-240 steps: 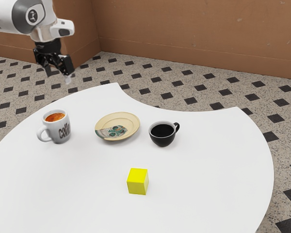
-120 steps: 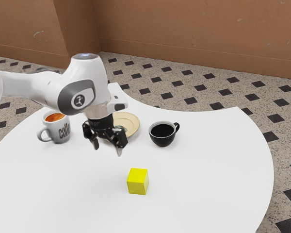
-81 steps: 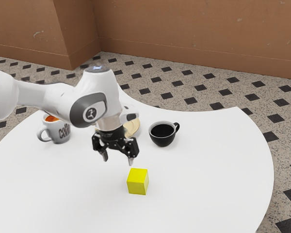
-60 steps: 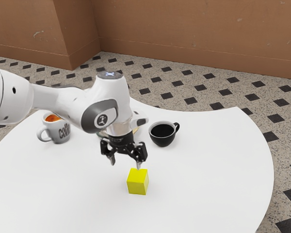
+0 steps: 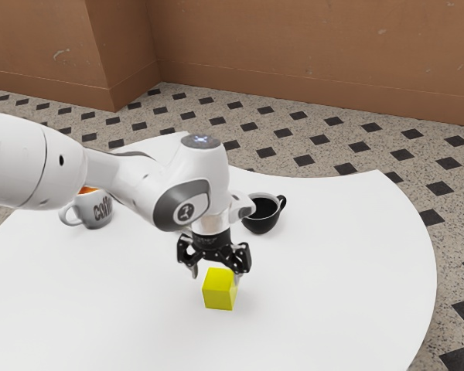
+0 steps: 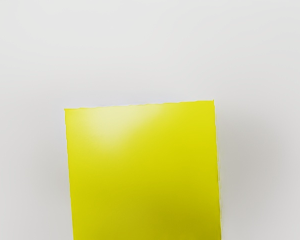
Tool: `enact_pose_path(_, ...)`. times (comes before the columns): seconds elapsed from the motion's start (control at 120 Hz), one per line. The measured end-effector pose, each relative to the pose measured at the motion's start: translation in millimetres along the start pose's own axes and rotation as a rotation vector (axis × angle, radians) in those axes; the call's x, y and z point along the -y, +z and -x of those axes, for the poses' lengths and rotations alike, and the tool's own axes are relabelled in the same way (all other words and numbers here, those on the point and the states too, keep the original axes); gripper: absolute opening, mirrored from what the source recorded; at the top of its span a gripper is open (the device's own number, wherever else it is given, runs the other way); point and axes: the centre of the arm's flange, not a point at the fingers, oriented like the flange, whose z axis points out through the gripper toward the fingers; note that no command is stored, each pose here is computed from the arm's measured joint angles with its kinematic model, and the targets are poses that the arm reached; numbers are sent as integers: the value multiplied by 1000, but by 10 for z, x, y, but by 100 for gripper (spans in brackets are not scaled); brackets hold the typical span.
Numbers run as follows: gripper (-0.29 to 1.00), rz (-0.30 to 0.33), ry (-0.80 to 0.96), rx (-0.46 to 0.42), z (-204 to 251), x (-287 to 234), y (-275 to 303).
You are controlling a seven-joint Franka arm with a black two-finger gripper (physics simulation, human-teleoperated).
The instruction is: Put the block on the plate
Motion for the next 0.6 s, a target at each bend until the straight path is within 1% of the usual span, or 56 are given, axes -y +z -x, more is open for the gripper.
enact_pose_path(0.367,70,-10,-31,-12,-164,-11,211)
enact_pose_path(0.6,70,-8,-56,9,-245,56,419)
